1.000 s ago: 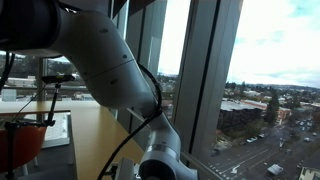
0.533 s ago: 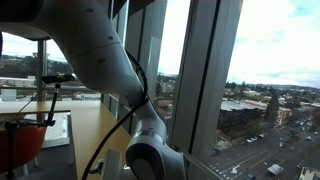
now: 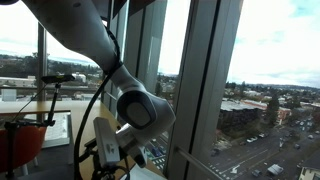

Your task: Put the straw in the cup

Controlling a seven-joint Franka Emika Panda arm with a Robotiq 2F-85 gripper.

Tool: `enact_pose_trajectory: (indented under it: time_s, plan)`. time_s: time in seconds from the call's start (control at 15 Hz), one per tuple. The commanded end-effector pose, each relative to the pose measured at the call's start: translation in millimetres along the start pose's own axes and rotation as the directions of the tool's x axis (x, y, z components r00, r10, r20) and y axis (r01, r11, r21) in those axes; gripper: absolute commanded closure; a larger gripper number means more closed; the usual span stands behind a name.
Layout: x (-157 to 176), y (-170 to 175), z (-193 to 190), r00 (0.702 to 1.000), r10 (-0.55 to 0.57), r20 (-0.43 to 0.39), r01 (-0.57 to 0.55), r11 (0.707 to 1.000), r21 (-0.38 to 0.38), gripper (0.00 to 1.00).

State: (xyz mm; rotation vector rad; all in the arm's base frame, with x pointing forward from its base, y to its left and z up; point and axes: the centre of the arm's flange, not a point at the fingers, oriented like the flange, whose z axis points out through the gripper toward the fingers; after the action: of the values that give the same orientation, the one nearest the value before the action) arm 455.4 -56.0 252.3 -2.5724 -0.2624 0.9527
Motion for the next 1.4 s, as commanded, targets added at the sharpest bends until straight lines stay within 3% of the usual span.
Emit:
enact_pose_trajectory:
  time_s: [0.0,0.27,0.67,0.87,1.0,1.13,1.2,1.33]
  plan:
    - [-35.5,-16.7,-23.2,0.996,-0.086,-0.023,0.08,0.98,-0.18,0.0]
    - [-49.3,-17.5,-9.1,0.985,-0.17,-0.012,0.154,0.918,-0.364,0.0]
    - [-37.0,-41.7,-23.8,0.956,-0.294,-0.001,0.234,0.764,-0.601,0.0]
    - [-20.3,-58.8,-22.8,0.923,-0.383,-0.04,0.249,0.674,-0.696,0.0]
    - [-11.9,-65.4,-17.1,0.882,-0.462,-0.093,0.25,0.625,-0.74,0.0]
    - [-13.9,-74.1,-5.6,0.829,-0.528,-0.186,0.228,0.622,-0.749,0.0]
    - [-0.1,-68.2,-20.7,0.869,-0.479,-0.125,0.248,0.64,-0.727,0.0]
    - [-0.6,-69.6,-11.4,0.848,-0.506,-0.156,0.239,0.629,-0.74,0.0]
